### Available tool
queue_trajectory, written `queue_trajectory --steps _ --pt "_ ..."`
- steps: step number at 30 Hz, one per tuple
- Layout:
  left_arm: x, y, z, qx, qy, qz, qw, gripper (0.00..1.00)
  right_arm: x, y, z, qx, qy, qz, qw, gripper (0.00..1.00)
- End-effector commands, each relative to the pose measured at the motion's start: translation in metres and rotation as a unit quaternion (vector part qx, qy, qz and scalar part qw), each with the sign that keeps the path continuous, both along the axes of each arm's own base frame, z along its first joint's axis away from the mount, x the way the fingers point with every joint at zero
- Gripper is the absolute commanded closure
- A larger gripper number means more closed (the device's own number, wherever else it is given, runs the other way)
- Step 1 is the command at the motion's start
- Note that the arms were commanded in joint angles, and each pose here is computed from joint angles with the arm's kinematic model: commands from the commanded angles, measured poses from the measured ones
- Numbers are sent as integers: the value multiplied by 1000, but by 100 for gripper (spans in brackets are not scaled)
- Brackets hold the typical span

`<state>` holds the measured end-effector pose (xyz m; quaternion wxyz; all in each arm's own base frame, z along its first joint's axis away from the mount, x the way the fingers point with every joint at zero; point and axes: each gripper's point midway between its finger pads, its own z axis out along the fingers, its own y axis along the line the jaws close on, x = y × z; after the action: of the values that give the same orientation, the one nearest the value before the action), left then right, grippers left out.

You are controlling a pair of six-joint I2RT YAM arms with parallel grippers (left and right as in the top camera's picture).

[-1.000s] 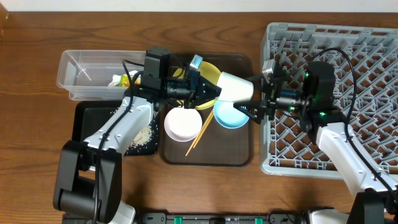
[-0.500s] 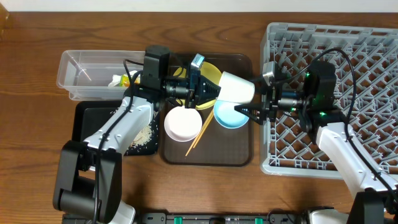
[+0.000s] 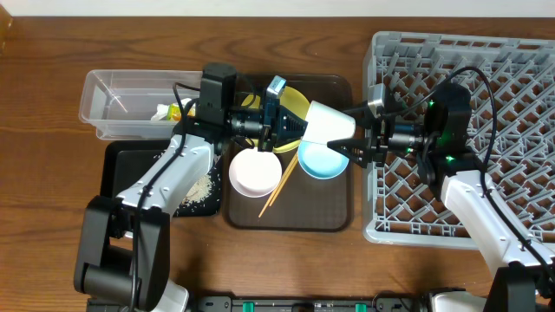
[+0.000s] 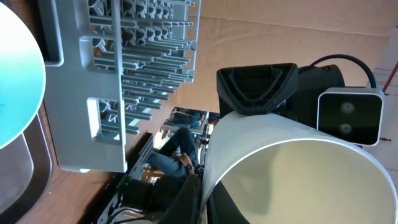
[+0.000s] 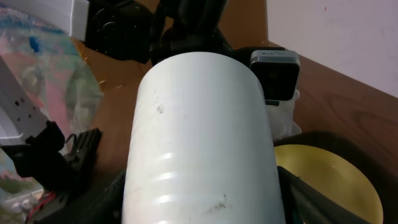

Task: Sort waste into correct bins and load items into the dishwasher rack
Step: 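Place the cream cup upright in the dish rack with right gripper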

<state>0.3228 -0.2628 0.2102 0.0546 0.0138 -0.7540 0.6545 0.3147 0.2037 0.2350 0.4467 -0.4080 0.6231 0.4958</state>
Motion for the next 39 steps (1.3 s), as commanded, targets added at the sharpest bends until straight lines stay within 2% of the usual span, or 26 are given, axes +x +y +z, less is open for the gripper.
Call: queue_trajectory --steps 1,5,7,10,12,14,18,21,26,32,35,39 --pt "3 -1 5 -2 -5 1 1000 94 -7 7 7 8 -9 28 1000 34" --pt "3 -1 5 -2 -5 1 1000 94 -7 7 6 7 -9 26 1000 48" --pt "3 -1 5 -2 -11 1 1000 91 -6 7 6 6 -7 23 1000 51" --pt "7 0 2 4 -52 7 999 76 0 5 0 -4 5 2 1000 51" --pt "12 0 -4 15 -90 15 996 72 6 3 -6 -13 26 -20 999 51" --pt "18 3 -17 44 -117 34 992 70 12 0 -16 -28 47 -46 997 50" --pt "33 22 -56 143 -131 83 978 69 22 -10 -33 -55 84 -92 991 54" --pt "36 36 -67 185 -159 89 966 69 31 -26 -48 -81 113 -141 980 56" --pt "36 66 -74 272 -196 107 936 66 39 -58 -57 -118 152 -216 957 71" --pt "21 104 -66 383 -230 124 886 65 40 -115 -35 -172 181 -335 908 97" --pt "14 122 -61 427 -229 142 863 64 36 -144 -23 -209 190 -396 874 99" --pt "8 129 -52 438 -233 150 855 64 25 -178 -21 -270 220 -460 817 99"
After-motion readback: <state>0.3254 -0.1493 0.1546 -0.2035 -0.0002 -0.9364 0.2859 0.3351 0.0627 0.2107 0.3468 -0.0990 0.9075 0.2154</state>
